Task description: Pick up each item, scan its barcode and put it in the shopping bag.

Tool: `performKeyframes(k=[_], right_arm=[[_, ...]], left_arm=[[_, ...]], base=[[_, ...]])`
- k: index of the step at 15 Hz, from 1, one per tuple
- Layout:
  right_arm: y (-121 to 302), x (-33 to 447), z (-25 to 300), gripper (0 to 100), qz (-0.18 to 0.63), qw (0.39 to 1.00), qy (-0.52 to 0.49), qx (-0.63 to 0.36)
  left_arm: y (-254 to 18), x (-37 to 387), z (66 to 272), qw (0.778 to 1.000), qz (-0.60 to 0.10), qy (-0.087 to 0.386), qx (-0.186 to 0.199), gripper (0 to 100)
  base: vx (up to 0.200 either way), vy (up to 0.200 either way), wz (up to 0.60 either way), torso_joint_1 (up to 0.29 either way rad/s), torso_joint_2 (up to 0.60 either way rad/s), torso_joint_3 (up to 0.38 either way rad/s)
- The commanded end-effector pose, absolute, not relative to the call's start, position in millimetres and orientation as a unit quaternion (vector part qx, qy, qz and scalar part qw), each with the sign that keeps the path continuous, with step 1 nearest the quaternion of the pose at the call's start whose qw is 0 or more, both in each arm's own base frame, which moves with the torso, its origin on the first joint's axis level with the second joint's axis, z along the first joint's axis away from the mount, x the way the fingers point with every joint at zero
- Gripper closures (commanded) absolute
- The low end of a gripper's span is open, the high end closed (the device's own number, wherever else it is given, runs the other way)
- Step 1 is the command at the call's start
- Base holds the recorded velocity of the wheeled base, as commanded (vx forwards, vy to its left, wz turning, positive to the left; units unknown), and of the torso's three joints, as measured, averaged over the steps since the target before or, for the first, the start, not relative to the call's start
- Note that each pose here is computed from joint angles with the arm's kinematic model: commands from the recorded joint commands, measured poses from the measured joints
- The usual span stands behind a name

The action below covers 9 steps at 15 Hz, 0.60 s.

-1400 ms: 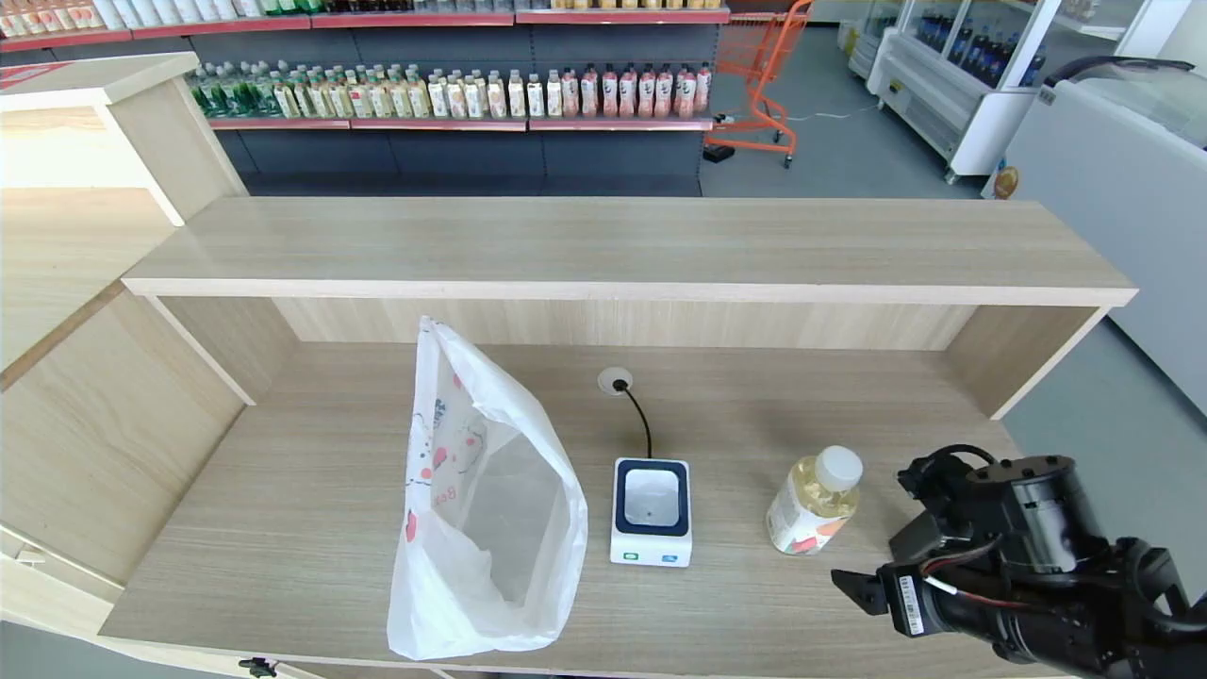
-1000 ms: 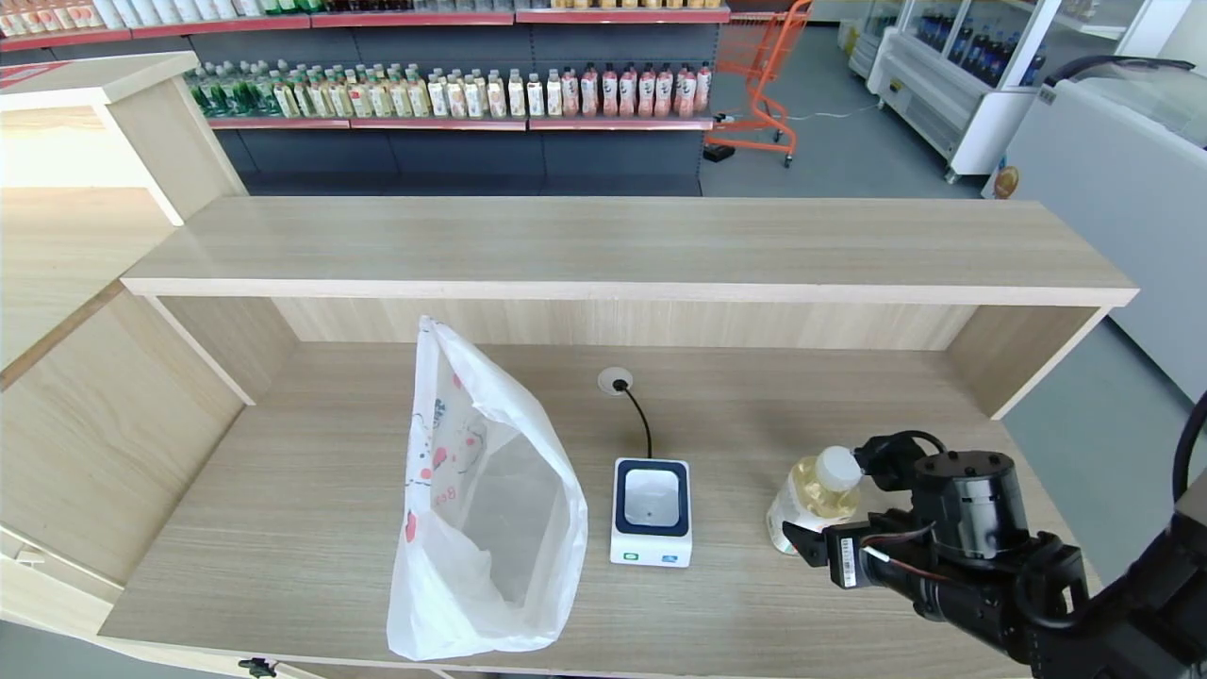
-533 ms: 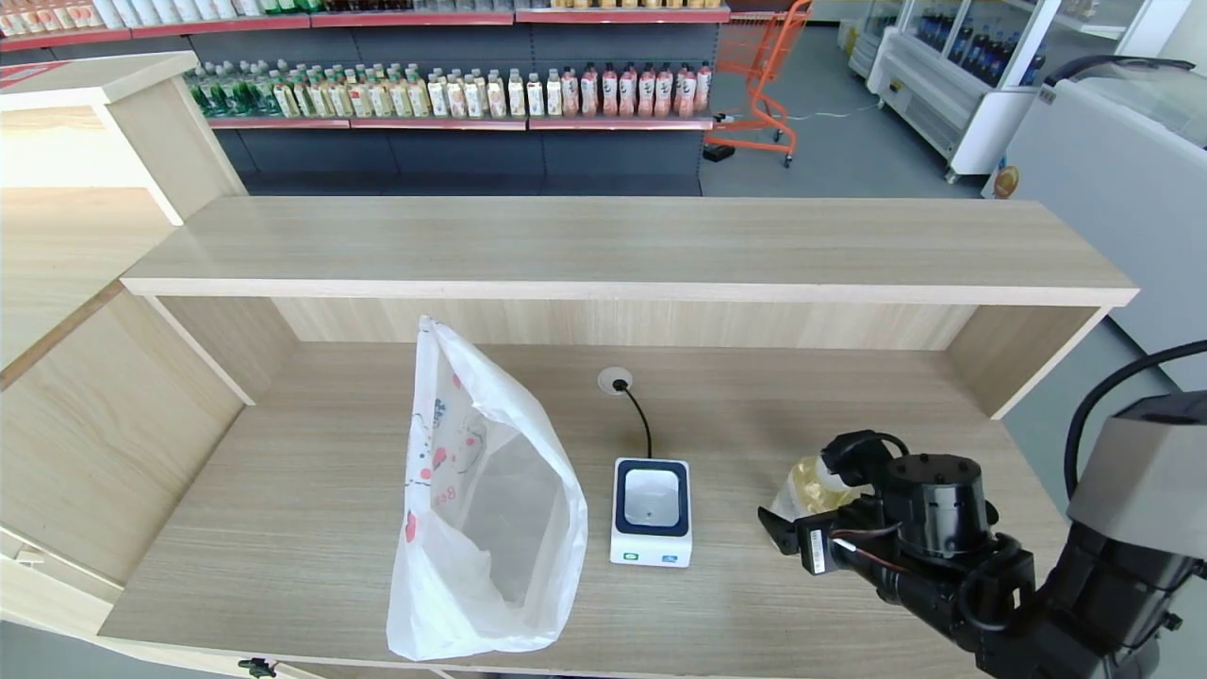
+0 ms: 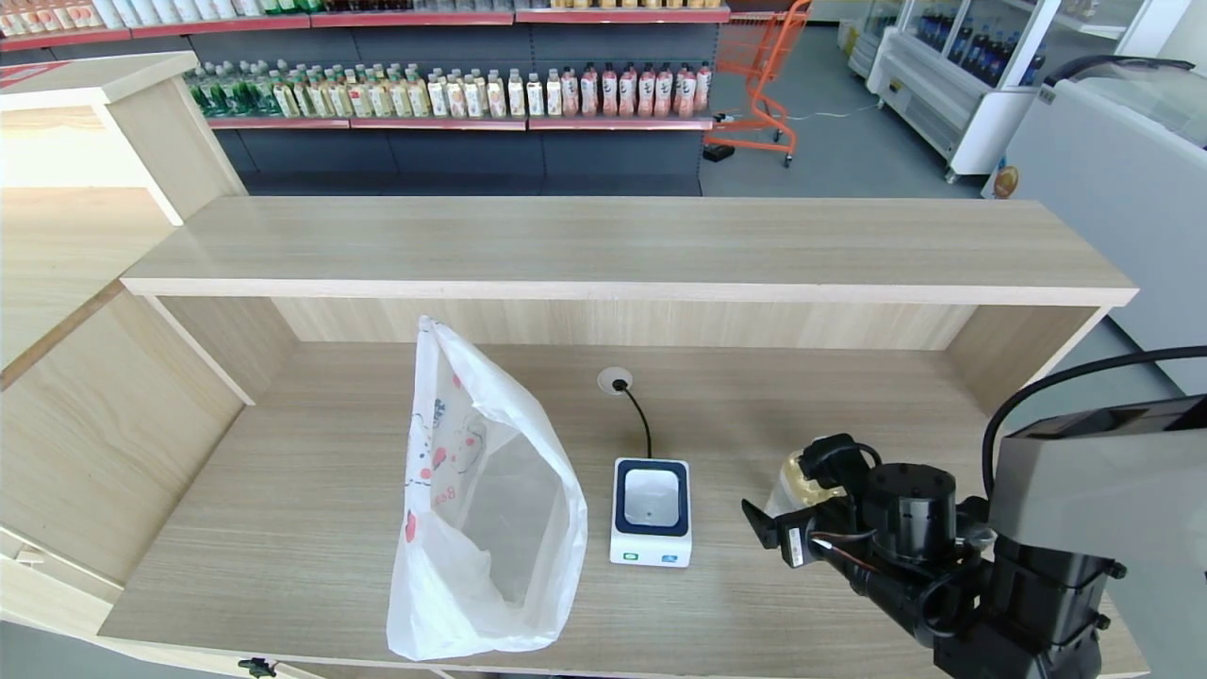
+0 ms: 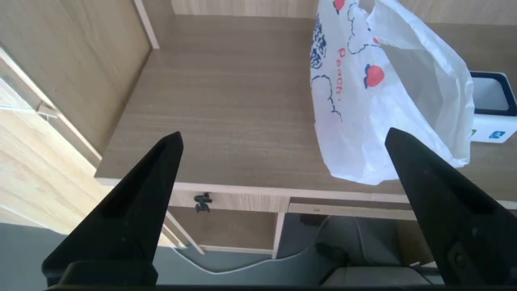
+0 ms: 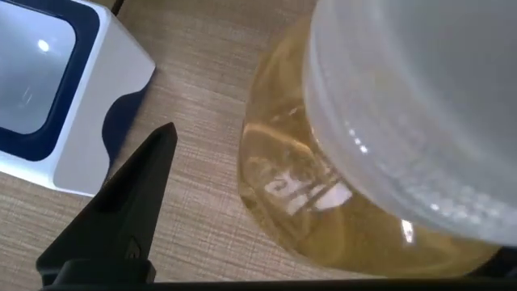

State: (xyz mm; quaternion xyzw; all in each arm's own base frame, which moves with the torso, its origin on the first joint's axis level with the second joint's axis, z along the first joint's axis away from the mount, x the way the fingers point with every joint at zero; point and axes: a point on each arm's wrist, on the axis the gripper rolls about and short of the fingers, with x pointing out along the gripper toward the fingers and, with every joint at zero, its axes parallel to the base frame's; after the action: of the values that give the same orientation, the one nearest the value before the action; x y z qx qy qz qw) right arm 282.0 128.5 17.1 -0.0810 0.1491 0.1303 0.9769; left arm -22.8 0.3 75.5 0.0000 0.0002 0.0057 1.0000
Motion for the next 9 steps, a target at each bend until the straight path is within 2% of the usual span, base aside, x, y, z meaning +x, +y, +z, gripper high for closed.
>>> performKeyframes(k=[1, 4, 5, 9], right_arm=[[130.7, 286.0, 11.2, 0, 0.132, 0.976, 0.152, -0.082], [136.3, 299.4, 19.7, 0, 0.137, 0.981, 0.117, -0.070], [137.6, 302.7, 22.2, 100, 0.143, 0.982, 0.106, -0.065], [138.0, 304.4, 28.1, 100, 0.146, 0.983, 0.093, -0.064]], left_arm=[[0.3, -22.8, 75.5, 1.000, 0.006, 0.000, 0.000, 0], [0.3, -22.8, 75.5, 1.000, 0.006, 0.000, 0.000, 0], [0.3, -22.8, 75.5, 1.000, 0.006, 0.000, 0.000, 0], [0.3, -22.8, 75.5, 1.000, 0.006, 0.000, 0.000, 0]], base=[[0.000, 0.000, 0.00, 0.000, 0.00, 0.000], [0.000, 0.000, 0.00, 0.000, 0.00, 0.000], [0.000, 0.000, 0.00, 0.000, 0.00, 0.000], [0.000, 0.000, 0.00, 0.000, 0.00, 0.000]])
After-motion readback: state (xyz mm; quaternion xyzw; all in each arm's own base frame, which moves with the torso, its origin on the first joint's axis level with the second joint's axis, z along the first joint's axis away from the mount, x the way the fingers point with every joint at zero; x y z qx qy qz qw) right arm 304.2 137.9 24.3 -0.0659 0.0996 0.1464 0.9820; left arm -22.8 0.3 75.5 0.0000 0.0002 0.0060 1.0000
